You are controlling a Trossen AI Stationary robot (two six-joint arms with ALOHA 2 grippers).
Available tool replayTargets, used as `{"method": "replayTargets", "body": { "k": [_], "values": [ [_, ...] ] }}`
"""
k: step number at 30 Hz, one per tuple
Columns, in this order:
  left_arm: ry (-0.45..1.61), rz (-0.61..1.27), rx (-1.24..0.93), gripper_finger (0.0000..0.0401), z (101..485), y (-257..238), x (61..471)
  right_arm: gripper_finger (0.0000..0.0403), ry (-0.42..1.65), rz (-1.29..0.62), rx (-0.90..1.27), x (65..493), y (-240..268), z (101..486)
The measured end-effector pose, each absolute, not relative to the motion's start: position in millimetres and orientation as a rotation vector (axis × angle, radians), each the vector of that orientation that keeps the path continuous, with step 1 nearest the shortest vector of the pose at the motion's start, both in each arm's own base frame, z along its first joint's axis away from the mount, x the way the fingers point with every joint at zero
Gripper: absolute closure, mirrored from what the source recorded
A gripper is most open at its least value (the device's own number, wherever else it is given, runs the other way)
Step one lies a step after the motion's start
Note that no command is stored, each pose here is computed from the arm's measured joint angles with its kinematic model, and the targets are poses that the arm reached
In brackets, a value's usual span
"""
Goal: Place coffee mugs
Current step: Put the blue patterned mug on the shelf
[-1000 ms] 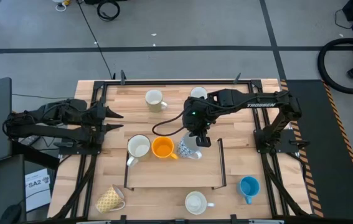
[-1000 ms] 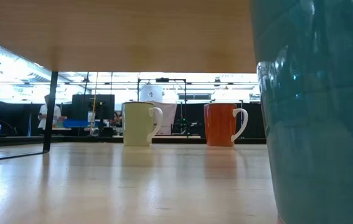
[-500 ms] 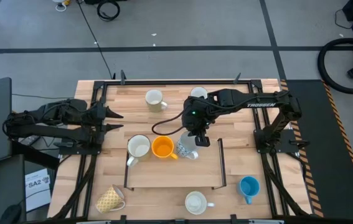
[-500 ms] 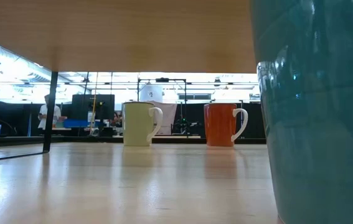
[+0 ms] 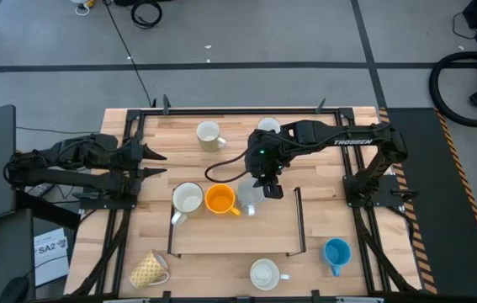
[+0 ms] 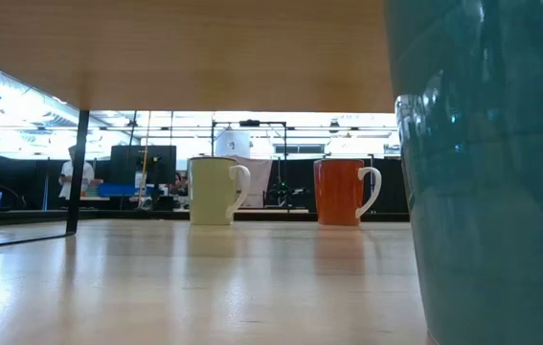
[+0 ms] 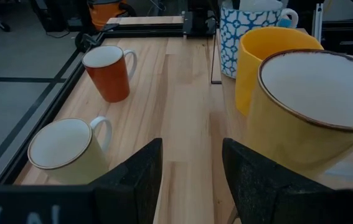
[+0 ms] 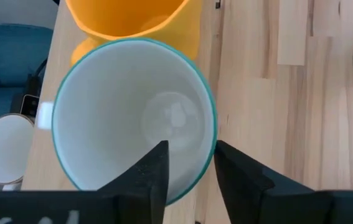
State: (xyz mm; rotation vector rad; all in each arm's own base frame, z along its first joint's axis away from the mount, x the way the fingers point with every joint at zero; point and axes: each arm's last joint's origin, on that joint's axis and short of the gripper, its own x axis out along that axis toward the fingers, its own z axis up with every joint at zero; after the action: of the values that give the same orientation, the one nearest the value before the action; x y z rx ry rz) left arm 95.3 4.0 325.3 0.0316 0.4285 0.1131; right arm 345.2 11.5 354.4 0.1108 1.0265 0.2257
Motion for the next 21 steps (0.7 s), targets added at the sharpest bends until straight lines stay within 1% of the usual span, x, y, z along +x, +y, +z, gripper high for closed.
{"method": "replayTargets", "body": {
  "k": [4, 15, 21],
  "values": [
    [0.429, 0.113, 0.032, 0.0228, 325.3, 4.0, 95.4, 0.0256, 1.026, 0.225, 0.111, 345.1, 11.4, 354.5],
    [0.428, 0.113, 0.031, 0.0228, 325.3, 4.0, 95.4, 0.0254, 1.011, 0.23, 0.112, 346.3, 11.6, 355.3],
    [0.428, 0.113, 0.031, 0.0228, 325.3, 4.0, 95.4, 0.0247, 1.011, 0.204, 0.159, 346.8, 11.5, 355.6]
  ]
}}
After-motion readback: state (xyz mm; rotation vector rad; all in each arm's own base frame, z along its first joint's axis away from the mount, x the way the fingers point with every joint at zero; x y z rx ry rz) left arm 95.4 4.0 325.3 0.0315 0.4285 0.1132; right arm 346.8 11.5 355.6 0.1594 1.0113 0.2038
